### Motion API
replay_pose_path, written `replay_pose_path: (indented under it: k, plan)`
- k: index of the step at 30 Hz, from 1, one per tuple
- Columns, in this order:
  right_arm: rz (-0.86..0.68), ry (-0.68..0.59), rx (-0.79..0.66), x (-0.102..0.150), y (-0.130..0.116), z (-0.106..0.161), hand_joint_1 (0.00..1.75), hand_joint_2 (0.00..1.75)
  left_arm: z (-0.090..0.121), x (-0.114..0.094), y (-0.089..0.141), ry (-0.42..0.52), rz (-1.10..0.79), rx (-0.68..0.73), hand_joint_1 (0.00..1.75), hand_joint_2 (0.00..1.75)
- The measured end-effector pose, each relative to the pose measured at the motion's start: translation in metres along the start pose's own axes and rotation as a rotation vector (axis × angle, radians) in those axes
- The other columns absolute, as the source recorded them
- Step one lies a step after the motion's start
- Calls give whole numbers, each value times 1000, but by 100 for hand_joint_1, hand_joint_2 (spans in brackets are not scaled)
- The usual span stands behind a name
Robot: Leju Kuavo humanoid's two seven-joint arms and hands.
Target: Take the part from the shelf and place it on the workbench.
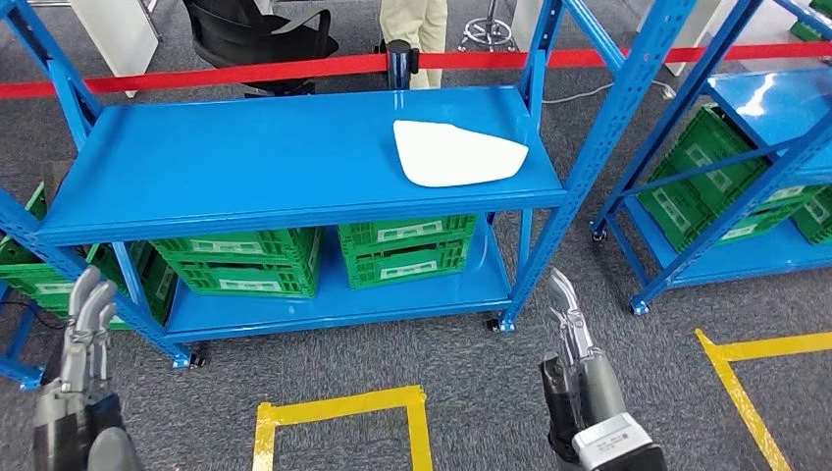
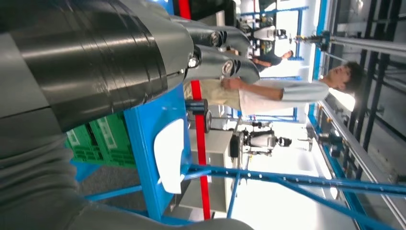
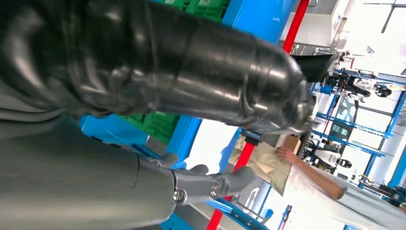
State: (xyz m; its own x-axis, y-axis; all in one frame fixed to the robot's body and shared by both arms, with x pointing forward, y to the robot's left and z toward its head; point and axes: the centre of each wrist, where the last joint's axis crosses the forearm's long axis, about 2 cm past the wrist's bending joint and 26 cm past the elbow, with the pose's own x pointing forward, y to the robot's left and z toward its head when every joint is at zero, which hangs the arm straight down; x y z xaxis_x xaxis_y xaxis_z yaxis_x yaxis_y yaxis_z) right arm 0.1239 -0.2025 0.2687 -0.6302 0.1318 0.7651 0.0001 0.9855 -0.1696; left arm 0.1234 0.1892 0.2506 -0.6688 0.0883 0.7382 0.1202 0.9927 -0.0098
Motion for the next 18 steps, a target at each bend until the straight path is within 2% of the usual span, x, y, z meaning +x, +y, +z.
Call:
replay_pose_path:
  k: [18]
  plan:
    - [-46,27,2,-1,1,-1,0,0,-1,-2,-1,22,-7,-8,0,0]
